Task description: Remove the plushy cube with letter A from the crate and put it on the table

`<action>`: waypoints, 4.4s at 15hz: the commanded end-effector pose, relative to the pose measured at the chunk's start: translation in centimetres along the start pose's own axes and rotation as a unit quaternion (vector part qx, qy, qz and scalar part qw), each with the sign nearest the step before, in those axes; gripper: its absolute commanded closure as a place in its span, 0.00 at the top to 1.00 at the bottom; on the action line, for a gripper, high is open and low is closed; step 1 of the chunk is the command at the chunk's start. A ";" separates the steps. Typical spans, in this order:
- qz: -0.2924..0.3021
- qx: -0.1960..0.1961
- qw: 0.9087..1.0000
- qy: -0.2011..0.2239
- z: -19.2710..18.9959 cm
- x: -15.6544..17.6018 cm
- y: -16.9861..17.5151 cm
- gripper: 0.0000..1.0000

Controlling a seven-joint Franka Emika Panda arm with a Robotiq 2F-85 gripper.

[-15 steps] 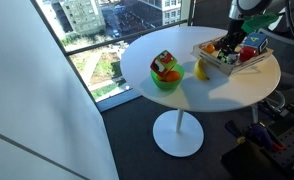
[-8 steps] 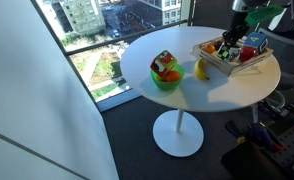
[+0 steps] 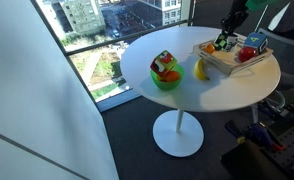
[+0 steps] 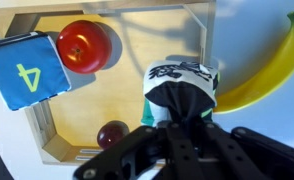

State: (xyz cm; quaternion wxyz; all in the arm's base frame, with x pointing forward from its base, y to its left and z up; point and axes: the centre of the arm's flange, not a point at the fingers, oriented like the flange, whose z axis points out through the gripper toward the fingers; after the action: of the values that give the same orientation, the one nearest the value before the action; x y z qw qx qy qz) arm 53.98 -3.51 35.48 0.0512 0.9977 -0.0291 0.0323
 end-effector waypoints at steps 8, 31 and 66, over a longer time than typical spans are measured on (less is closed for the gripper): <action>-0.059 0.013 0.998 0.029 -3.3 3.1 -6.8 0.05; -0.115 0.006 0.993 -0.005 2.5 2.3 -13.7 1.00; -0.040 0.005 0.990 -0.134 -6.2 -5.8 -4.3 1.00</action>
State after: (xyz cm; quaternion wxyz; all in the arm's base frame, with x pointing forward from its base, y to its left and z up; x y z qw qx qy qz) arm 50.24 2.64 38.91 0.0404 0.9931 0.0027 -0.1102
